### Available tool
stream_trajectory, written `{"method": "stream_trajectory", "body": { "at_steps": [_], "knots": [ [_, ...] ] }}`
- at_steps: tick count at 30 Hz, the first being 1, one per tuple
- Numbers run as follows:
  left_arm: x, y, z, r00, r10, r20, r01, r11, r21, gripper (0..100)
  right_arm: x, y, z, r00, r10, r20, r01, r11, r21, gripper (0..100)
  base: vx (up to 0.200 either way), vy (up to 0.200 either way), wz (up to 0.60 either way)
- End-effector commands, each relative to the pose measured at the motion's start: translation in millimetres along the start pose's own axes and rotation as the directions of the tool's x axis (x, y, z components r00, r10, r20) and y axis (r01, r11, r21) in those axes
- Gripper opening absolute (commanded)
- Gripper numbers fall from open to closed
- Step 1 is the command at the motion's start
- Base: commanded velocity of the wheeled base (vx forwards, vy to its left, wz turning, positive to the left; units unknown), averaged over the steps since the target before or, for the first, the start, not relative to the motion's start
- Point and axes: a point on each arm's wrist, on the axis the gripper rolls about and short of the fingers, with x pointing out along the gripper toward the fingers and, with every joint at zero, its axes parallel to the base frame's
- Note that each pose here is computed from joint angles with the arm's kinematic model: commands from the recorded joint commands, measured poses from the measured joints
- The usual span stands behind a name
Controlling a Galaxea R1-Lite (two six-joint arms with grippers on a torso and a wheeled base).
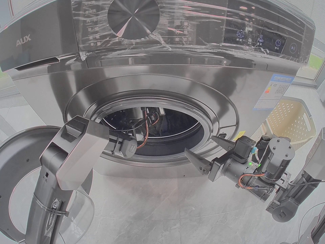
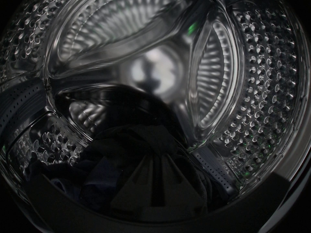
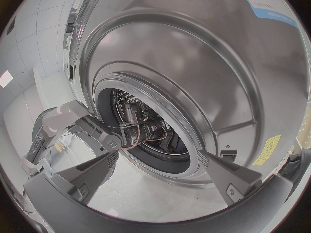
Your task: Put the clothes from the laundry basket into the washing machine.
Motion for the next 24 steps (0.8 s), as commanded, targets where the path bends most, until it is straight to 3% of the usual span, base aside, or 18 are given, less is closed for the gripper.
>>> {"method": "stream_trajectory", "body": {
  "at_steps": [1,6,12,13,17,22,24],
  "knots": [
    [7,4.3,-13.3,1.0,0.014,0.009,-0.014,1.0,0.0,0,0,0.6,0,1.0,0.002,-0.001,-0.002,1.0,0.0,100,0.0,0.0,0.0],
    [18,6.5,0.6,0.995,0.032,0.097,-0.031,0.999,-0.014,0,0,0.1,0,1.0,0.001,-0.001,-0.001,1.0,0.0,100,0.0,0.0,0.0],
    [18,7.4,-2.8,0.994,0.031,0.101,-0.031,1.0,0.002,0,0,0.1,-1,1.0,0.002,-0.004,-0.002,1.0,0.0,100,0.0,0.0,0.0],
    [17,6.9,-4.2,0.994,0.029,0.101,-0.03,1.0,0.006,100,0,0.1,-1,1.0,0.002,-0.004,-0.002,1.0,0.0,100,0.0,0.0,0.0],
    [17,4.1,-6.3,0.995,0.026,0.095,-0.027,1.0,0.005,100,0,0.1,-1,1.0,0.002,-0.004,-0.002,1.0,0.0,100,0.0,0.0,0.0],
    [5,1.9,-13.2,0.999,0.034,0.024,-0.034,0.999,0.023,100,-1,0.0,-1,1.0,0.001,-0.007,-0.001,1.0,0.0,100,0.0,0.0,0.0],
    [-5,-0.4,-19.9,0.999,0.035,-0.022,-0.033,0.996,0.078,100,-1,-0.1,-2,1.0,0.001,-0.011,-0.001,1.0,0.0,100,0.0,0.0,0.0]
  ]
}}
